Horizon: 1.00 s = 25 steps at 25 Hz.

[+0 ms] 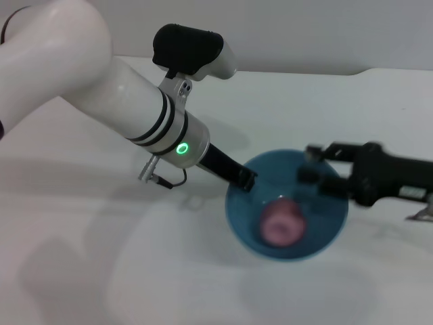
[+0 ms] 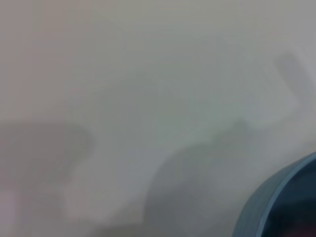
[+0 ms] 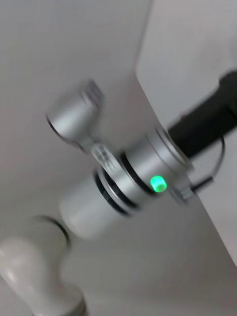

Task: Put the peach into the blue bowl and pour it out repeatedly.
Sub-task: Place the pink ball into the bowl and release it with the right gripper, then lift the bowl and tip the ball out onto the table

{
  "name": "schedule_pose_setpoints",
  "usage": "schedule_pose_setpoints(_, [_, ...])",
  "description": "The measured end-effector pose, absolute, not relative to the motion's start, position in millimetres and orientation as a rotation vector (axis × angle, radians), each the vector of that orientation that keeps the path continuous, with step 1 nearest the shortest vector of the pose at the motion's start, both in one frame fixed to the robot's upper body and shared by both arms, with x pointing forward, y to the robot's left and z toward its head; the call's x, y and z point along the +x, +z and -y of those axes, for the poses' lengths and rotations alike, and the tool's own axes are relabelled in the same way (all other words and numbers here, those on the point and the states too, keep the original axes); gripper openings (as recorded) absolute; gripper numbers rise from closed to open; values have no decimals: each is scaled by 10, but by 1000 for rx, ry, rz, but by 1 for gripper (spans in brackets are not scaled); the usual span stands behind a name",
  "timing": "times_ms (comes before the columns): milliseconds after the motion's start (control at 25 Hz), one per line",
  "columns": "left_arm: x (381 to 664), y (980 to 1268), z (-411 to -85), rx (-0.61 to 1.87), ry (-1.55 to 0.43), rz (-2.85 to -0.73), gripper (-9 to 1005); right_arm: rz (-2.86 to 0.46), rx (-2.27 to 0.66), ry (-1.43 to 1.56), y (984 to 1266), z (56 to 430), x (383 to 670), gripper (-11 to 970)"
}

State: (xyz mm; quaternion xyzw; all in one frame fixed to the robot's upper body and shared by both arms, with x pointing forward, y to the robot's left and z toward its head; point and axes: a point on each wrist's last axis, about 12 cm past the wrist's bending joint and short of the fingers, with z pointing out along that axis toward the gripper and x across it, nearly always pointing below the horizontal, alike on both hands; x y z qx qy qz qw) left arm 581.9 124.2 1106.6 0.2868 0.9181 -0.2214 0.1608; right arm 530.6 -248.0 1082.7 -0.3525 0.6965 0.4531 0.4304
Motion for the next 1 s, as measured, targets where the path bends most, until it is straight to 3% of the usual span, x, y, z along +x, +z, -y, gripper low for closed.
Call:
schedule_pose_setpoints(360, [5926,11052,-1231,674,-666,-2474,0,-1683,-353,983,10767,3169,5196,534])
schedule_pose_setpoints(560, [5917,10984,-1169,634,-686,-2251,0,-1652,-91,903,10650,3476,5044,534])
schedule_pose_setpoints(1000, [5523,10636,-1018,805,-143,-1613,0,-1660,38,789,10506,3705,4828,529])
